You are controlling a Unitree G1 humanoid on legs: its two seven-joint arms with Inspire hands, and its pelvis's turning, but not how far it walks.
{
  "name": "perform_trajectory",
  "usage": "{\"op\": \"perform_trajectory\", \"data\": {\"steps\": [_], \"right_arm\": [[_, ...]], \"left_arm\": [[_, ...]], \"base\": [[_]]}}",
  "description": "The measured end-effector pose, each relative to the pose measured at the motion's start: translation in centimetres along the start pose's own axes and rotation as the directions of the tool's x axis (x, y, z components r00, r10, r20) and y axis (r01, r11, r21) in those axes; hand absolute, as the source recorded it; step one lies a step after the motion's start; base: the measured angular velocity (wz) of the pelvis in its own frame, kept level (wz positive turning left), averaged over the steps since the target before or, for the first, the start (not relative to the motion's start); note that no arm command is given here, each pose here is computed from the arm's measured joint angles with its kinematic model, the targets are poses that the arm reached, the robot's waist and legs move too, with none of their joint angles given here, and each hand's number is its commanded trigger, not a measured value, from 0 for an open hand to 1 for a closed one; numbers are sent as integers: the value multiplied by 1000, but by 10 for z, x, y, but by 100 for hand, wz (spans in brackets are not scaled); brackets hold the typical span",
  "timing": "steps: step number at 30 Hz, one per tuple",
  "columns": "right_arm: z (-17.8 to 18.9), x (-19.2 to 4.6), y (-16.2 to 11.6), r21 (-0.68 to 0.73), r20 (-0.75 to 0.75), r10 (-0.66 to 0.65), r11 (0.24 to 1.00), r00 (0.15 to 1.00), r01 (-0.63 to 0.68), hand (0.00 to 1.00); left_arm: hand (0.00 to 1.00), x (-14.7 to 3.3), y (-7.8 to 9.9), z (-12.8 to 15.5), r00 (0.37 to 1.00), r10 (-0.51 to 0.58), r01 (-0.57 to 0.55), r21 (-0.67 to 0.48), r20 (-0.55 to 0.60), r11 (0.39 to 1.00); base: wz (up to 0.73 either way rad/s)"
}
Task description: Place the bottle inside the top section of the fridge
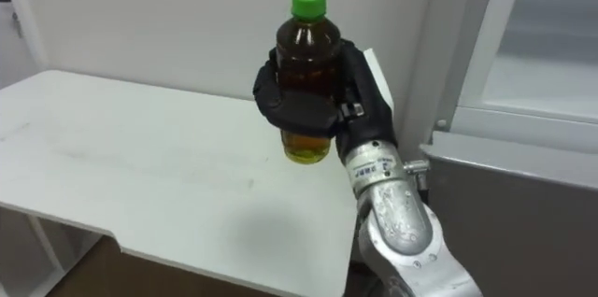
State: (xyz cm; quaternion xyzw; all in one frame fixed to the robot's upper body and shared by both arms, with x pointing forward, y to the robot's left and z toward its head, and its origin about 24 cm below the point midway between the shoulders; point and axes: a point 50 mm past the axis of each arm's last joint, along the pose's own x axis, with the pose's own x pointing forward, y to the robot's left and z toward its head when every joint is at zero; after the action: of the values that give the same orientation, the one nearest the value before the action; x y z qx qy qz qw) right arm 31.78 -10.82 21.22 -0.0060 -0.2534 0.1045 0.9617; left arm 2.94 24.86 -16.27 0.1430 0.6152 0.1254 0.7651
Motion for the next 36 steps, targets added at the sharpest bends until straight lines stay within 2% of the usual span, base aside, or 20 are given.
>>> {"op": "perform_trajectory", "data": {"steps": [6, 11, 20, 23, 28, 36], "right_arm": [[39, -4, 2, 8, 157, 26, 1000, 987, -27, 100], [51, -6, 1, -36, 209, 36, 999, 977, -29, 100], [94, -19, -13, -76, 379, 28, 997, 925, 1, 100], [105, -22, -26, -79, 415, 0, 996, 910, 36, 100], [107, -34, -58, -129, 418, -104, 977, 902, 172, 100], [111, -40, -81, -117, 438, -232, 943, 869, 310, 100]], "left_arm": [[0, 1, 3, 4, 1000, 9, -9, -35, 4, 999], [0, 0, 4, -1, 1000, 21, -21, -40, -8, 999], [0, -2, 6, -13, 999, 41, -42, -33, -31, 999], [0, -1, 6, -10, 999, 43, -43, -36, -10, 998], [0, -2, 10, -16, 998, 56, -58, -59, -29, 997], [0, -4, 11, -25, 997, 56, -59, -56, -50, 997]], "base": [[-1], [-9], [-10], [-6], [-13], [-11]]}}
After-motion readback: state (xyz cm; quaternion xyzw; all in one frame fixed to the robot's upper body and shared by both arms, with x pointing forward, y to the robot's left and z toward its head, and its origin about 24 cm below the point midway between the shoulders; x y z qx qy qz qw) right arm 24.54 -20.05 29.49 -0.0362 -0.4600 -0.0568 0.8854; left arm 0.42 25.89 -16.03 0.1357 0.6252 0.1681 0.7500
